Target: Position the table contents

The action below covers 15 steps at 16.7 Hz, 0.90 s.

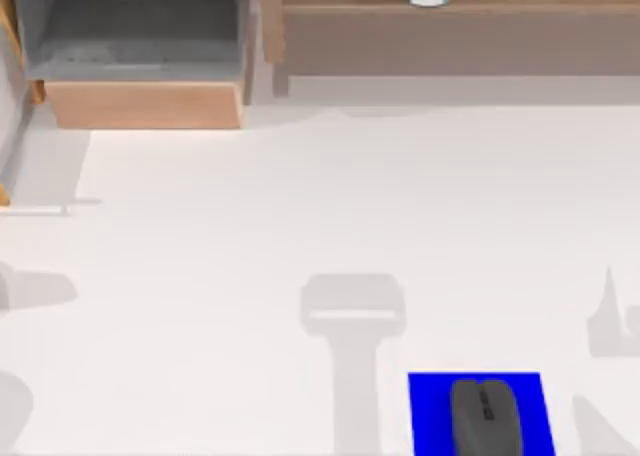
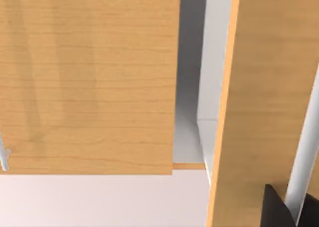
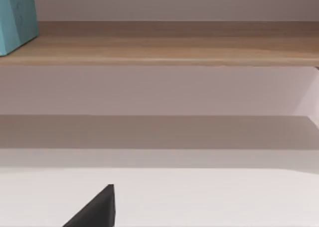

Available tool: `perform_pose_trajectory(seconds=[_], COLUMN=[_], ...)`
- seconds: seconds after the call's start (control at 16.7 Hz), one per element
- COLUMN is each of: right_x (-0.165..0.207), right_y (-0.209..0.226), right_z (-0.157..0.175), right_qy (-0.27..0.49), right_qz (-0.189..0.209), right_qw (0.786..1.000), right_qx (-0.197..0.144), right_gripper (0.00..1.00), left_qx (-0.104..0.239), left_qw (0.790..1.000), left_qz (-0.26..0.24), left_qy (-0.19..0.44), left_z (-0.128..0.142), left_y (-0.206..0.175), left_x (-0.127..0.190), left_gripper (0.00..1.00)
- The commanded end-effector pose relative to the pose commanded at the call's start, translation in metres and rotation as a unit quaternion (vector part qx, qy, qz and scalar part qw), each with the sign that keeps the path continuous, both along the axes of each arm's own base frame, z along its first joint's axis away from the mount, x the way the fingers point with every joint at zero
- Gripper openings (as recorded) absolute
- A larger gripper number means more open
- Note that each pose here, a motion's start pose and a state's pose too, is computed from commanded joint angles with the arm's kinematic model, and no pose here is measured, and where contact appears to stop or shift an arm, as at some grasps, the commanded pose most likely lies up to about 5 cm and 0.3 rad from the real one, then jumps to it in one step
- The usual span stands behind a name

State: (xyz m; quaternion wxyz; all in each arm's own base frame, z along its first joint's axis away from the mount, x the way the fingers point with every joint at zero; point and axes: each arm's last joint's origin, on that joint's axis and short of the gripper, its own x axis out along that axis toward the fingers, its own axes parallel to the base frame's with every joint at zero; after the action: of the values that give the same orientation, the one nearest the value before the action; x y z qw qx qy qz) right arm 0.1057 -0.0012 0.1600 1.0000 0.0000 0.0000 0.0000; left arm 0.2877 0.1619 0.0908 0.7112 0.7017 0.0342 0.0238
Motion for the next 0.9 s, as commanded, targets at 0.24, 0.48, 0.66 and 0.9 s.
perform_pose_trajectory(seconds=[0.24,0.48,0.66,0.9], right_x=[0.000,0.000,0.000,0.000], right_y=[0.000,0.000,0.000,0.000], right_z=[0.000,0.000,0.000,0.000], right_qy=[0.000,0.000,0.000,0.000], right_qz=[0.000,0.000,0.000,0.000], right_qw=[1.000,1.000,1.000,1.000], right_qx=[0.000,0.000,0.000,0.000], right_gripper=[1.00,1.00,1.00,1.00], left_qx=[-0.001,-0.004,-0.005,-0.001], left_qw=[1.000,1.000,1.000,1.000], left_qz=[0.000,0.003,0.003,0.002], left_qy=[0.001,0.005,0.008,0.001], left_z=[0.000,-0.001,-0.003,0.001], left_y=[-0.003,-0.002,-0.001,-0.001], left_x=[0.030,0.029,0.046,0.083], left_gripper=[0.00,0.00,0.00,0.00])
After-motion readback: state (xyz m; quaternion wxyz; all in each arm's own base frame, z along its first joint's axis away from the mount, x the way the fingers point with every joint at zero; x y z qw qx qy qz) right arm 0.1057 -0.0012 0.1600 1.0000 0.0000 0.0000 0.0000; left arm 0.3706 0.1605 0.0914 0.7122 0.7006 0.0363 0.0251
